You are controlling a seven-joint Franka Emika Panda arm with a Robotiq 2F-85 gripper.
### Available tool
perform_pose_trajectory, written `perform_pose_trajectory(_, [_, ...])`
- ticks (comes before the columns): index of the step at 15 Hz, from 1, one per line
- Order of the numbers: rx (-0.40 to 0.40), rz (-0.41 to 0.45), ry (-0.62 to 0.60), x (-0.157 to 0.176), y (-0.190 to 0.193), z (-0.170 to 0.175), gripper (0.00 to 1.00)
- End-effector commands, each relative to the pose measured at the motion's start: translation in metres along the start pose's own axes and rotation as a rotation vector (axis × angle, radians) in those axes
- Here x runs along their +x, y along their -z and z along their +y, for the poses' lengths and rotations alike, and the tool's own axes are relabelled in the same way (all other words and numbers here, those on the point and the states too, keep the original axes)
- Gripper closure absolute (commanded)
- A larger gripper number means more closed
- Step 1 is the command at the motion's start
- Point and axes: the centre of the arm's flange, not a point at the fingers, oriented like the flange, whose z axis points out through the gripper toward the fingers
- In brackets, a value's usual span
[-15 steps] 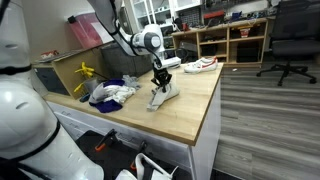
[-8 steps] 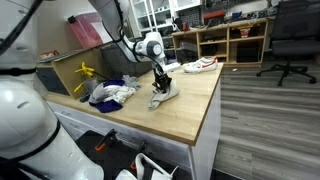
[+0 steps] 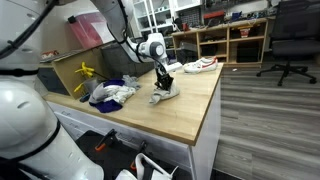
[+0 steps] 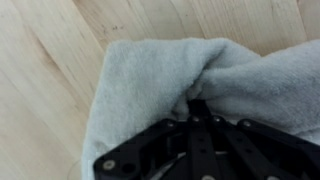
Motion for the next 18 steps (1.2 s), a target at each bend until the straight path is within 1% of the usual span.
perform_pose_trajectory(1, [-0.026,-0.006,0.005,-0.001,-0.025,0.023,1.0])
perform_pose_trajectory(3, [-0.019,-0.007,-0.005,-0.005,-0.019,0.025,1.0])
perform_pose_trajectory(6, [0.016,-0.032,-0.034,-0.016,-0.003,0.023,1.0])
perform_pose_trajectory(11, [0.023,-0.046,-0.074,-0.032,0.028,0.03,1.0])
perform_pose_trajectory(14, [0.072,-0.053,-0.089,-0.039,0.055,0.025,1.0])
perform_pose_trajectory(18, [0.101,-0.053,-0.117,-0.041,0.096,0.021,1.0])
